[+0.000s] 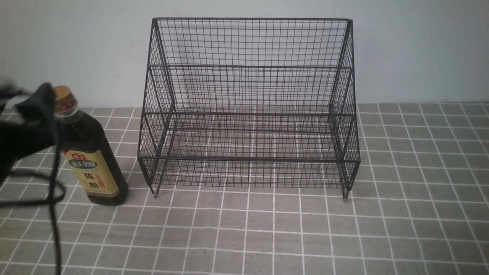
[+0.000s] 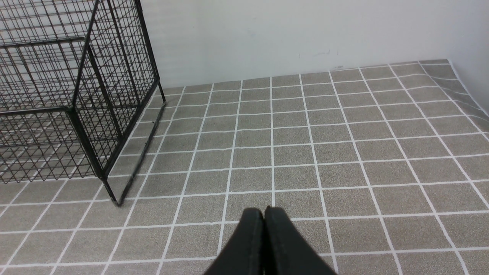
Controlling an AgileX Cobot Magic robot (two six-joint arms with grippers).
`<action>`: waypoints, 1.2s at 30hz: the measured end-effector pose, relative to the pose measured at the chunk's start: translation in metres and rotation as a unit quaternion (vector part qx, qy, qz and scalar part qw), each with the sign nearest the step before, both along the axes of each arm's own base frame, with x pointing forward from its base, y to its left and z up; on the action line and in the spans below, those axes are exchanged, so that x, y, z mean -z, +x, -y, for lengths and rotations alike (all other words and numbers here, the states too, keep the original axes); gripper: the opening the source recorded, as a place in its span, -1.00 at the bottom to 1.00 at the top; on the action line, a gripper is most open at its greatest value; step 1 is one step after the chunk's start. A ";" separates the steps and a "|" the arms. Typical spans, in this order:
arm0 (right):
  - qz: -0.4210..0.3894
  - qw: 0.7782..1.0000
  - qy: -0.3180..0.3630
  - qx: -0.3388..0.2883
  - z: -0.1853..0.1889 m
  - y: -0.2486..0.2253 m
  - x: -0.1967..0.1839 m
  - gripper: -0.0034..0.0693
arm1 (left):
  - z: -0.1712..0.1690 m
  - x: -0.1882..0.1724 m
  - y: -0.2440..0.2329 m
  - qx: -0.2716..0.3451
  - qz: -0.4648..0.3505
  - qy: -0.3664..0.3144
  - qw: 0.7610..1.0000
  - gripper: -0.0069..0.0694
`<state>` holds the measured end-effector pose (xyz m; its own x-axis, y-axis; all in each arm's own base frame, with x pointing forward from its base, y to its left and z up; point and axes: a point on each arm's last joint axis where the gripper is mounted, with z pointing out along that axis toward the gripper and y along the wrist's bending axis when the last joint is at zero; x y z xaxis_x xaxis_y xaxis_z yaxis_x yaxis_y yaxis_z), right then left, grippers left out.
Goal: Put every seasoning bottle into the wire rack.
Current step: Use the left arm to grab the condiment bottle closest to it, then use the left arm to put the condiment bottle back on the shelf
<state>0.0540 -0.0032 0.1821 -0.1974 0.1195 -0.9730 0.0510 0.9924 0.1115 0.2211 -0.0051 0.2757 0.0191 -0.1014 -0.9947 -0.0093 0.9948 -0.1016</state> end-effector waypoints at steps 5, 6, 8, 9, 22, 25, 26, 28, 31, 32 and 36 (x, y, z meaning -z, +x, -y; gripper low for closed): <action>0.000 1.000 0.000 0.000 0.000 0.000 0.000 -0.94 | 0.004 0.010 0.028 0.016 -0.017 0.025 0.999 0.73; 0.000 1.000 0.000 0.000 0.000 0.000 0.000 -0.94 | 0.005 0.015 0.036 0.017 -0.024 0.027 0.999 0.73; 0.000 1.000 0.000 0.000 0.000 0.000 0.000 -0.94 | 0.005 0.017 0.039 0.018 -0.027 0.027 0.999 0.73; 0.000 1.000 0.000 0.000 0.000 0.000 0.000 -0.94 | 0.005 0.024 0.048 0.014 -0.040 0.023 0.999 0.72; 0.000 1.000 0.000 0.000 0.000 0.000 0.000 -0.94 | 0.006 0.035 0.056 0.014 -0.063 0.015 0.998 -0.03; 0.000 1.000 0.000 0.000 0.000 0.000 0.000 -0.94 | 0.006 0.026 0.049 0.015 -0.080 -0.004 0.997 -0.03; 0.000 1.000 0.000 0.000 0.000 0.000 0.000 -0.94 | 0.006 0.021 0.047 0.014 -0.083 -0.010 0.996 -0.03; 0.000 1.000 0.000 0.000 0.000 0.000 0.000 -0.94 | 0.005 0.013 0.045 0.011 -0.084 -0.018 0.996 -0.03; 0.000 1.000 0.000 0.000 0.000 0.000 0.000 -0.94 | 0.004 -0.023 0.039 0.006 -0.069 -0.041 0.997 -0.03; 0.000 1.000 0.000 0.000 0.000 0.000 0.000 -0.94 | 0.004 -0.046 0.037 0.009 -0.062 -0.048 0.997 -0.03; 0.000 1.000 0.000 0.000 0.000 0.000 0.000 -0.94 | 0.006 -0.089 0.034 0.019 -0.045 -0.055 0.997 -0.03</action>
